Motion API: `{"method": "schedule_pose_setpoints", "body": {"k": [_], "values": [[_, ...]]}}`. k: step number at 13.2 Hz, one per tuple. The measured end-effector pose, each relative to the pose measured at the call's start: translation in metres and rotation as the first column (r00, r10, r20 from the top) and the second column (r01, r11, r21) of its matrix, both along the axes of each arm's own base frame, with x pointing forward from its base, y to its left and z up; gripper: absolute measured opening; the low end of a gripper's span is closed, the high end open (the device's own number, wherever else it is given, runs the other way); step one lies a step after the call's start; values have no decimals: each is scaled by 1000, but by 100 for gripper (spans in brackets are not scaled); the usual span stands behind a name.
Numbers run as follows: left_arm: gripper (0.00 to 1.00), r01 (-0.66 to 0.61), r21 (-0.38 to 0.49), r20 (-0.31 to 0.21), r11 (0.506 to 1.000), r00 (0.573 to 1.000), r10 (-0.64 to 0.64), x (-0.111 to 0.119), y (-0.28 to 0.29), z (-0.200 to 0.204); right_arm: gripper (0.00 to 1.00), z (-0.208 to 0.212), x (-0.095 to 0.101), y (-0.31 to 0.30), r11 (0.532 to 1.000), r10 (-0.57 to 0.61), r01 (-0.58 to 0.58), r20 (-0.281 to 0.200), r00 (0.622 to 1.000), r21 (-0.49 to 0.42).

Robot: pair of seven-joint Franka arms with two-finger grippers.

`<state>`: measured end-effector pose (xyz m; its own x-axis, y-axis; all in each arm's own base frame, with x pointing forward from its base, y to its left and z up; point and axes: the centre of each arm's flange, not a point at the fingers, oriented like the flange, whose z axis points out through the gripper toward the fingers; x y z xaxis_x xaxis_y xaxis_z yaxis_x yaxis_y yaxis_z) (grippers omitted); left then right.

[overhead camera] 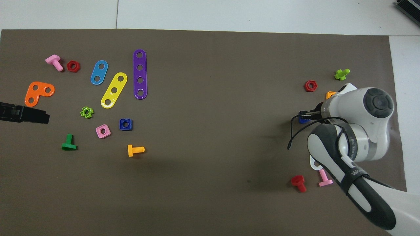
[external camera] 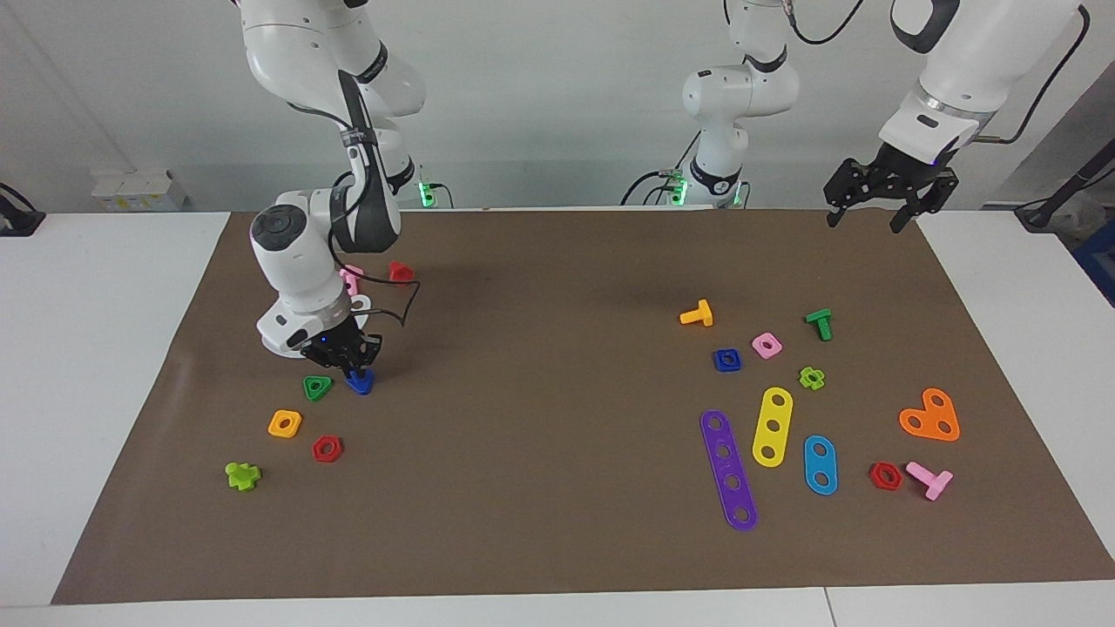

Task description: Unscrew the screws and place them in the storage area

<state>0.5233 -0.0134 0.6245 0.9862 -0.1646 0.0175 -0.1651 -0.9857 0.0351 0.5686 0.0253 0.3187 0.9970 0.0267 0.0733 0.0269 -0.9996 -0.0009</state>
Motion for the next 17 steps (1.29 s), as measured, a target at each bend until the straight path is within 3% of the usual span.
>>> {"method": "schedule_pose_setpoints", "body": {"k": [3,6,9,13,17], "values": [[100,-19,-1,-9,1000,1000,19,-1,11,-1,61,9,3,2,1000,3,-3,12,1000,0],[100,-20,-1,-10,1000,1000,20,-1,11,-1,97,56,11,3,1000,3,-3,-20,1000,-5],[100,-20,-1,-10,1000,1000,20,-1,11,-1,98,129,12,3,1000,2,-3,-25,1000,-12],[100,-20,-1,-10,1000,1000,20,-1,11,-1,99,224,-8,4,1000,0,0,-14,1000,-20],[100,-20,-1,-10,1000,1000,20,-1,11,-1,99,279,-26,1,1000,-8,8,6,1000,-22]]}}
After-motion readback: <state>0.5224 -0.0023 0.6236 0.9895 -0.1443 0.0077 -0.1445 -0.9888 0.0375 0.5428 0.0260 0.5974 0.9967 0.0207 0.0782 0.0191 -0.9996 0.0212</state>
